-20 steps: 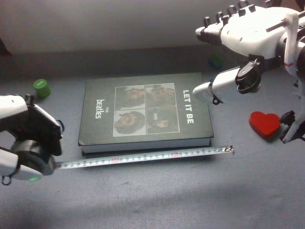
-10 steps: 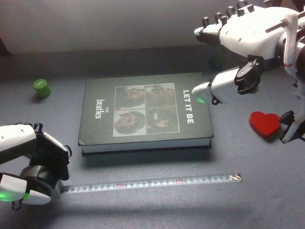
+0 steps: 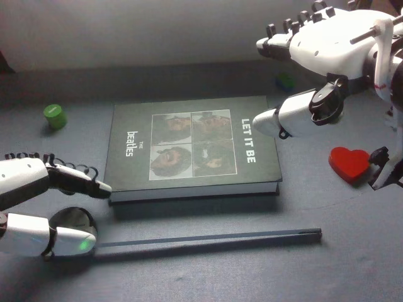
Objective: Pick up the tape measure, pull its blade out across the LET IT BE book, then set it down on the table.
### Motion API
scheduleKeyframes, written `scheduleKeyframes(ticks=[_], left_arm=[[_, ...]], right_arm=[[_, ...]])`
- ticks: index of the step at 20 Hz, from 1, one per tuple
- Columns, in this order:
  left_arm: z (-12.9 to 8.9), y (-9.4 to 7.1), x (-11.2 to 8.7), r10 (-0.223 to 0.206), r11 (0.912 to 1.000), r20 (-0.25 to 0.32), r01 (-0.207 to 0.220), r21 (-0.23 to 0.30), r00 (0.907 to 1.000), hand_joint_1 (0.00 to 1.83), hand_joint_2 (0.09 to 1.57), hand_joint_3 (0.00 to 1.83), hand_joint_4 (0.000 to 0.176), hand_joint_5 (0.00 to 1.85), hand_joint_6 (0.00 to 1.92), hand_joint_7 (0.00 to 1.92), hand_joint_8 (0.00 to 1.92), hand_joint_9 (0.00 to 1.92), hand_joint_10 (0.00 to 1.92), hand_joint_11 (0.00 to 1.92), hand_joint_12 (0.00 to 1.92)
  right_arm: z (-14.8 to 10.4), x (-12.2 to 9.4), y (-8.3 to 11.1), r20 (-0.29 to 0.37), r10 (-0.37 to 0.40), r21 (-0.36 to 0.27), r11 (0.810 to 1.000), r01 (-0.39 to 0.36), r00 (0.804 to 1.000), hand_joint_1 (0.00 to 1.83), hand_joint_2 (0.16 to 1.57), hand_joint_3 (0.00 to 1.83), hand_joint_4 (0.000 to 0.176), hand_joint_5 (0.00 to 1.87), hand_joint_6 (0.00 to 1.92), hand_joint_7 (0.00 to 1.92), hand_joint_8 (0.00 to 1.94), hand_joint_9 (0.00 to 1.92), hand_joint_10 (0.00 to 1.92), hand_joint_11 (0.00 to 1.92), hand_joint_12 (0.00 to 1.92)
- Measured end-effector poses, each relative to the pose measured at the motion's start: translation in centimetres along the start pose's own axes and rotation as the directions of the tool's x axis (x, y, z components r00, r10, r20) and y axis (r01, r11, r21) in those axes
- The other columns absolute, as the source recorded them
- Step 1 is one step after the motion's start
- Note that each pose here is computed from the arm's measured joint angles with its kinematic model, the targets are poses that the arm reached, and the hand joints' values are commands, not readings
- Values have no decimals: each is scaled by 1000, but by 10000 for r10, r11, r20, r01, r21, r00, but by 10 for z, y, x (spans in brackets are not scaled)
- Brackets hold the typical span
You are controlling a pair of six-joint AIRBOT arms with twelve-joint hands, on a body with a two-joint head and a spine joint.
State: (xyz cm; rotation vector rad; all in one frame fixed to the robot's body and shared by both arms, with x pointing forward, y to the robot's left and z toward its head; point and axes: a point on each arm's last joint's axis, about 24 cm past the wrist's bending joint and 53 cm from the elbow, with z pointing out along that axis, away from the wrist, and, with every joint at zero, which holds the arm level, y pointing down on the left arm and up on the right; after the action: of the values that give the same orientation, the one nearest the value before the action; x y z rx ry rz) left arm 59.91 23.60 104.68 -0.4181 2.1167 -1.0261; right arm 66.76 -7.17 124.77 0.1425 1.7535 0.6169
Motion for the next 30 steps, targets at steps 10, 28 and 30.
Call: scheduleKeyframes(ticks=[10, 28, 30], left_arm=[[-4, -53, -98, 1776, 9837, 2013, -1798, -72, 9633, 523, 1035, 0, 0, 822, 22, 860, 48, 800, 57, 510, 728], [21, -193, -62, 3795, 9209, 4056, -2975, -2517, 8316, 963, 1208, 0, 173, 1300, 1921, 1462, 1921, 1572, 1921, 1645, 1921], [18, -182, -51, 3579, 9209, 4076, -2455, -3027, 8401, 987, 1203, 0, 175, 1295, 1921, 1466, 1921, 1552, 1921, 1632, 1921]], right_arm=[[-15, 8, 15, 50, -279, -173, 9995, 280, 9996, 457, 1036, 0, 0, 412, 23, 541, 21, 481, 34, 165, 967], [-21, 20, 25, 504, -588, 346, 9978, 571, 9970, 976, 1365, 0, 176, 1248, 1921, 1521, 1941, 1730, 1921, 1894, 1921], [-21, 20, 26, 515, -577, 321, 9979, 561, 9970, 959, 1368, 1, 176, 1221, 1921, 1524, 1941, 1741, 1921, 1905, 1921]])
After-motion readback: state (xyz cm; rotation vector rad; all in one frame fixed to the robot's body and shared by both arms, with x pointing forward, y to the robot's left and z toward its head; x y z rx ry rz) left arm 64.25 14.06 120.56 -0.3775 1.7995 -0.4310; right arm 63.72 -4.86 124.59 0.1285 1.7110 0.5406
